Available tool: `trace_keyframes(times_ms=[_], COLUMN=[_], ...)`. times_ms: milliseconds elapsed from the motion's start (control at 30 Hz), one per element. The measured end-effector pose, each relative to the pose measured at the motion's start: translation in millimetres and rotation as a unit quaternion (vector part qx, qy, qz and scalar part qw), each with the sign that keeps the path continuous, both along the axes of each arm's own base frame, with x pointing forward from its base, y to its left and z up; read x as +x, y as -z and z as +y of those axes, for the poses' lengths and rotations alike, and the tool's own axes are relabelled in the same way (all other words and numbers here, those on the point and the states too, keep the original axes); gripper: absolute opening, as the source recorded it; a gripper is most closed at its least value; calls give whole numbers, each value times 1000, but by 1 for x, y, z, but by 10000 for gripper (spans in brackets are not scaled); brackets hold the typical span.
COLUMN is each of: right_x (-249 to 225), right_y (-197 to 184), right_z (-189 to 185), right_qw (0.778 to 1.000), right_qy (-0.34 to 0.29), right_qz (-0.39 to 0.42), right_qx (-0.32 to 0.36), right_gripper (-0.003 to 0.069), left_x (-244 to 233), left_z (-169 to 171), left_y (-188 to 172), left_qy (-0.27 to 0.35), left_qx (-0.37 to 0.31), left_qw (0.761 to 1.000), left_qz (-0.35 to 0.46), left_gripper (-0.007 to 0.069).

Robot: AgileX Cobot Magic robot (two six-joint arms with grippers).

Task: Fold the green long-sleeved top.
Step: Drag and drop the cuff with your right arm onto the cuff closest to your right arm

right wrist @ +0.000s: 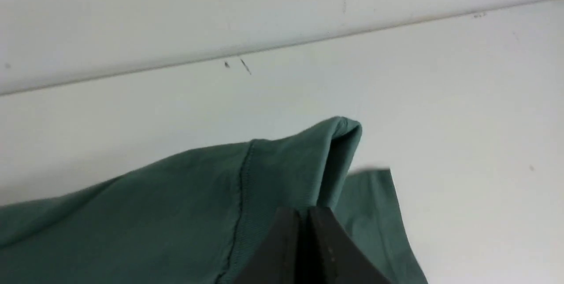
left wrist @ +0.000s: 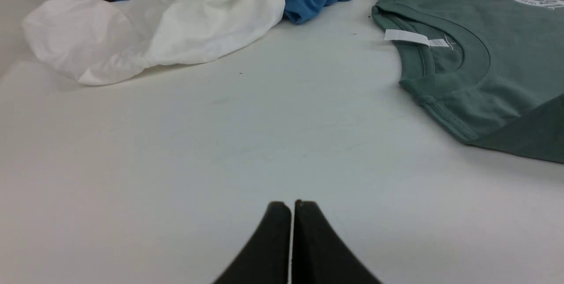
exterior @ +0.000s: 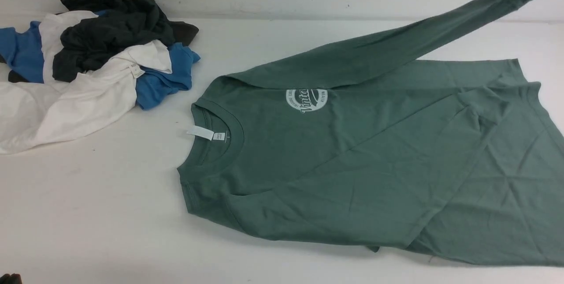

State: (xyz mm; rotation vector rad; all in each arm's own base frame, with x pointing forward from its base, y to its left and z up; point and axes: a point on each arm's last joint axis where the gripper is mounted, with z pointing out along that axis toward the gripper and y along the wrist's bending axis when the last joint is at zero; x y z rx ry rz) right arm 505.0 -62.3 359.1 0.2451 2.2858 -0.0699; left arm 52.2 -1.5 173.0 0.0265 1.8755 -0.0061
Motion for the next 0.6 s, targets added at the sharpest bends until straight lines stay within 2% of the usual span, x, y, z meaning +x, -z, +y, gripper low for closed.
trace_keyframes(times_ms=[33, 67, 167, 267, 433, 600], right_x=[-2, -20, -46, -68, -101, -127], right_y=[-1, -21, -44, -47, 4, 89], right_z=[0, 5, 6, 6, 9, 12], right_qw=[1000, 1000, 1000, 999, 987, 953], right_qy=[0, 0, 8, 21, 37, 60], right_qz=[5, 16, 20, 43, 158, 296], right_qx=[0, -1, -11, -9, 11, 35], right_gripper=[2, 2, 2, 2, 2, 2], left_x=[0, 0, 0, 0, 0, 0], left_z=[0, 0, 0, 0, 0, 0], left_y=[0, 0, 0, 0, 0, 0], left_qy=[0, 0, 0, 0, 0, 0], left_qx=[0, 0, 0, 0, -1, -1], left_qw=[1000, 1000, 1000, 1000, 1000, 1000], left_qz=[0, 0, 0, 0, 0, 0], left_gripper=[-1, -1, -1, -1, -1, -1])
